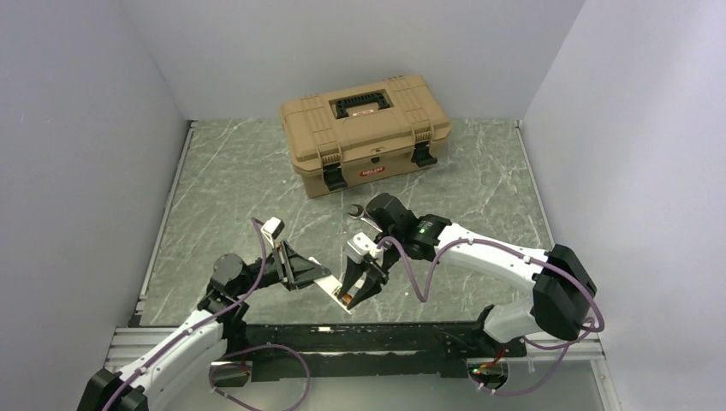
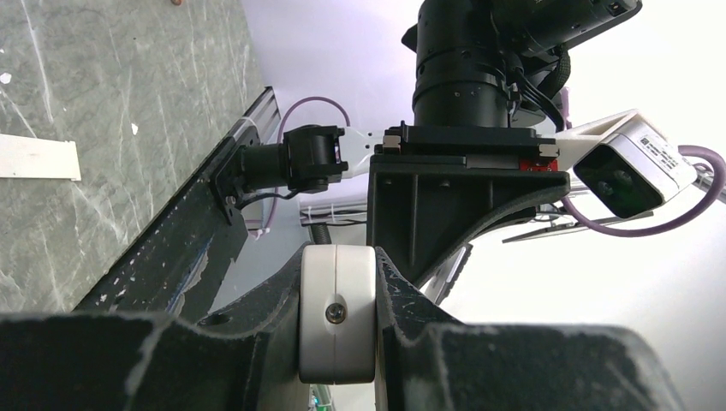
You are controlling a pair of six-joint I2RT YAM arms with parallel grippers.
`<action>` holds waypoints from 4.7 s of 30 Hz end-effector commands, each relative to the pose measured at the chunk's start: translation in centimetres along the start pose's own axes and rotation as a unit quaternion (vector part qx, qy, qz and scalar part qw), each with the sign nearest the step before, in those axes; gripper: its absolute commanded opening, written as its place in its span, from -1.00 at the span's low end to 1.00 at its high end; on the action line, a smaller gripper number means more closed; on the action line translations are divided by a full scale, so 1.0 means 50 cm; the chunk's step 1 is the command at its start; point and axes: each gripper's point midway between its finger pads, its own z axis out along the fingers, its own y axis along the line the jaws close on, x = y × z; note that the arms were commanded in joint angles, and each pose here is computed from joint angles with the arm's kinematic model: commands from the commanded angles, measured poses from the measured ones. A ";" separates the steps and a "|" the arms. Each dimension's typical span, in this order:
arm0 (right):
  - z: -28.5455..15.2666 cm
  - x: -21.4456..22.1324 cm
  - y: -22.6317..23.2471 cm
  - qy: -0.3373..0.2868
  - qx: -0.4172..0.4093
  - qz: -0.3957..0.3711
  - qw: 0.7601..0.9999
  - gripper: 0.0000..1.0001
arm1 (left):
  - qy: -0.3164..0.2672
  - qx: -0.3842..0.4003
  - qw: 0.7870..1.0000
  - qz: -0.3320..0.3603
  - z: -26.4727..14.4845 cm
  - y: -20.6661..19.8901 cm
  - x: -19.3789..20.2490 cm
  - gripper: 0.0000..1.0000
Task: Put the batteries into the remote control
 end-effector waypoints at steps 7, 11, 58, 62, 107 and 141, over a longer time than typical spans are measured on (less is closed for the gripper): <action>-0.028 0.024 -0.072 0.041 0.065 -0.050 0.996 -0.35 | 0.085 0.102 0.989 0.060 -0.017 -0.127 0.054 -1.00; -0.028 0.024 -0.075 0.041 0.070 -0.055 0.995 -0.37 | 0.087 0.104 0.989 0.063 -0.017 -0.131 0.055 -1.00; -0.037 0.041 -0.126 0.069 0.103 -0.080 0.989 -0.41 | 0.131 0.154 0.977 0.062 -0.042 -0.184 0.087 -1.00; -0.039 0.047 -0.127 0.074 0.108 -0.078 0.988 -0.41 | 0.131 0.164 0.976 0.060 -0.045 -0.194 0.087 -1.00; -0.089 0.140 -0.124 0.188 0.168 -0.015 0.968 -0.46 | 0.125 0.181 0.974 0.057 -0.046 -0.215 0.082 -1.00; -0.069 -0.025 -0.057 0.062 0.154 -0.082 0.983 -0.37 | 0.113 0.093 0.986 0.083 -0.016 -0.116 0.066 -1.00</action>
